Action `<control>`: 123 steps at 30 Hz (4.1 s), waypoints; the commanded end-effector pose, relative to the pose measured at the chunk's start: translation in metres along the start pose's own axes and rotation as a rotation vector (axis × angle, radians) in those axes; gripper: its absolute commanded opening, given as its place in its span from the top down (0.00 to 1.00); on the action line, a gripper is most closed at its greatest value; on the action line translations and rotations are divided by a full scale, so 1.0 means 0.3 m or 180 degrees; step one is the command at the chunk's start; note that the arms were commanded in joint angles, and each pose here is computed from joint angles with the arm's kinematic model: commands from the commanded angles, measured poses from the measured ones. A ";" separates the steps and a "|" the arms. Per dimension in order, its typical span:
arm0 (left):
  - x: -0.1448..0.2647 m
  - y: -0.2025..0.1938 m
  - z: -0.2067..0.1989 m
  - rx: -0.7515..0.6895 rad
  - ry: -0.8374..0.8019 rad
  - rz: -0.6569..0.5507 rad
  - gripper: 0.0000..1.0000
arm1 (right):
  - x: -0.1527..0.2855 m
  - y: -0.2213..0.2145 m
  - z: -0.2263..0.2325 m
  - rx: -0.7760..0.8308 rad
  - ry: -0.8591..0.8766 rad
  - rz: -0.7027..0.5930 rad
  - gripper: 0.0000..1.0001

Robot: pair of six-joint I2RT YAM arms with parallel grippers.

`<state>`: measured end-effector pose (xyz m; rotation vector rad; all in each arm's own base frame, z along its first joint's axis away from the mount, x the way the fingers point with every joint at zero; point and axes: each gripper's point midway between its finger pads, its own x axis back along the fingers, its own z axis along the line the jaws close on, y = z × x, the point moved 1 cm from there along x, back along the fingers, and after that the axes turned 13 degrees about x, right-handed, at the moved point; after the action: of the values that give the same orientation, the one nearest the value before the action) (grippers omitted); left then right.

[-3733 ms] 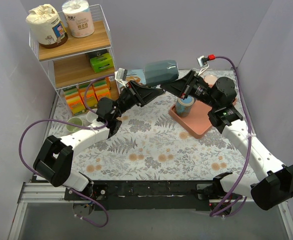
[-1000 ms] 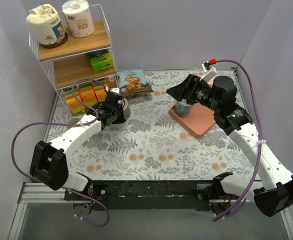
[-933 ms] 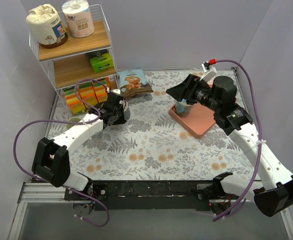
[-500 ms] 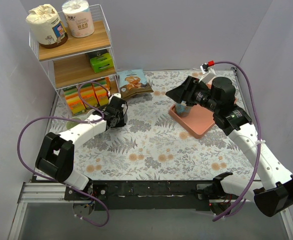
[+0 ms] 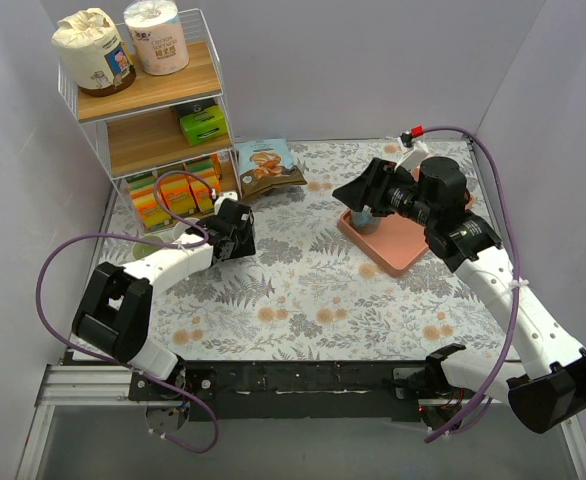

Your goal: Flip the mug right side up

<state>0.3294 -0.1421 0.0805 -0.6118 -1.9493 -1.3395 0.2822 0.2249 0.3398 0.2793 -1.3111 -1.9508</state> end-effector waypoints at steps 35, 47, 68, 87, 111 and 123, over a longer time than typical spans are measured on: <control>0.677 0.288 -0.429 0.0209 -0.2855 -0.0413 0.02 | -0.126 0.004 -0.798 0.0460 -0.1595 0.0802 0.26; 0.689 0.259 -0.439 0.0189 -0.2957 -0.0282 0.02 | -0.265 -0.050 -0.946 0.0272 -0.1654 0.0930 0.31; 0.645 0.242 -0.443 0.0126 -0.2890 -0.0222 0.02 | -0.189 -0.232 -0.996 0.0387 -0.1810 0.1540 0.34; 0.628 0.223 -0.451 0.0089 -0.2916 -0.0135 0.02 | -0.018 -0.184 -0.877 0.0989 -0.1808 0.1178 0.35; 0.597 0.161 -0.444 0.0230 -0.2833 0.0223 0.02 | -0.047 -0.260 -0.887 0.2625 -0.0339 0.2208 0.31; 0.561 0.158 -0.451 0.0247 -0.2729 0.0304 0.02 | -0.061 -0.339 -0.877 0.2988 0.0158 0.2192 0.36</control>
<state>0.2905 -0.2501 0.2701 -1.3737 -2.5766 -1.0143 0.3925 0.0659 0.1271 0.1525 -1.8815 -0.7245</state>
